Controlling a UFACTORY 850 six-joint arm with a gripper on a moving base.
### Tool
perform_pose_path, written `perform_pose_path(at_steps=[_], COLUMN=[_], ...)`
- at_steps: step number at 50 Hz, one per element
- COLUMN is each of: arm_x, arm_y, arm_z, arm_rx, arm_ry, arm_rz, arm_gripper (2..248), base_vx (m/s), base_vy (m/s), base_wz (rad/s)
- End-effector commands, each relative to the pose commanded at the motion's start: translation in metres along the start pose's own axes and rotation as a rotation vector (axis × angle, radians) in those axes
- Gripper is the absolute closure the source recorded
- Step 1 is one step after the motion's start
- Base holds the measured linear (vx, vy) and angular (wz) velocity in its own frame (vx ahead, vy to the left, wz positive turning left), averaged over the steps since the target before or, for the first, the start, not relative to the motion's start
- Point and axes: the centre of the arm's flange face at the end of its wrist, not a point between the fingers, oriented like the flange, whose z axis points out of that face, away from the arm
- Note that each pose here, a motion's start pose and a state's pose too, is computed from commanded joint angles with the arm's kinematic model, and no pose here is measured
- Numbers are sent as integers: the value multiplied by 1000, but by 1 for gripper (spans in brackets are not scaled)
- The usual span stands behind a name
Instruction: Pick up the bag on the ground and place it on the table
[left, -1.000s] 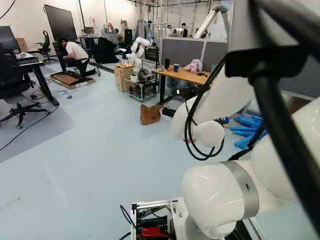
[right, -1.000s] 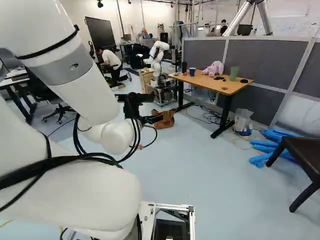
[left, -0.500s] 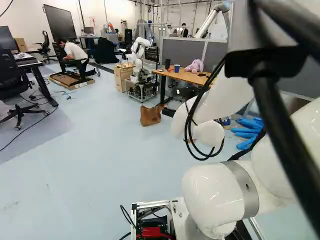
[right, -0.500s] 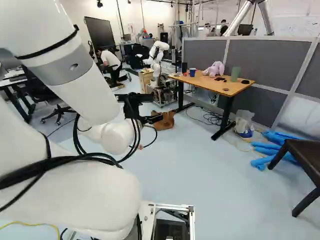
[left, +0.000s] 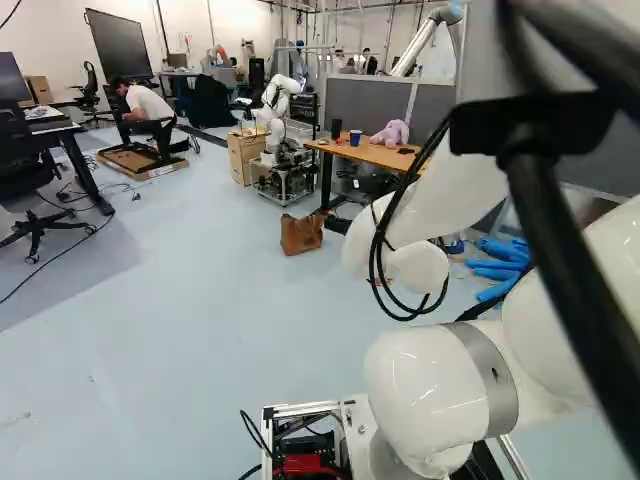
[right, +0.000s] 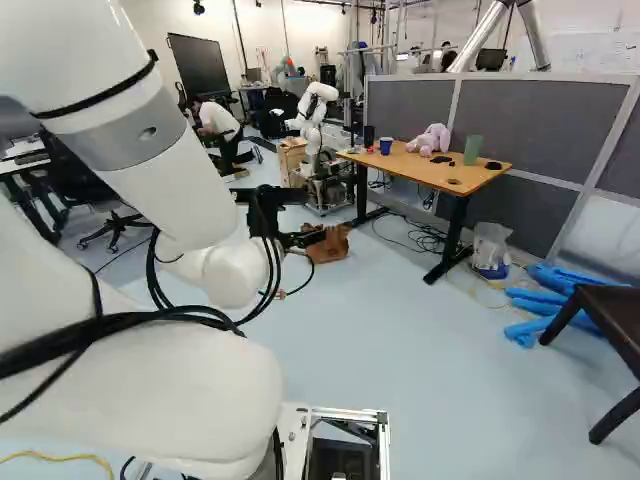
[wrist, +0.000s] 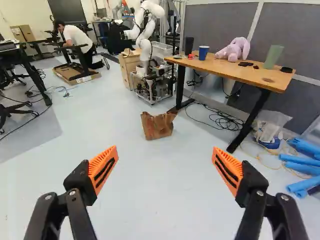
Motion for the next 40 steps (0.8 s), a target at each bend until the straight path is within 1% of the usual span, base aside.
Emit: perform_pose_path(at_steps=[40], arm_x=[0], arm_y=[0], arm_z=[0], arm_rx=[0], arm_ry=[0], arm_rz=[0], arm_gripper=[3], base_vx=[89], base_vy=[3], base_wz=[1])
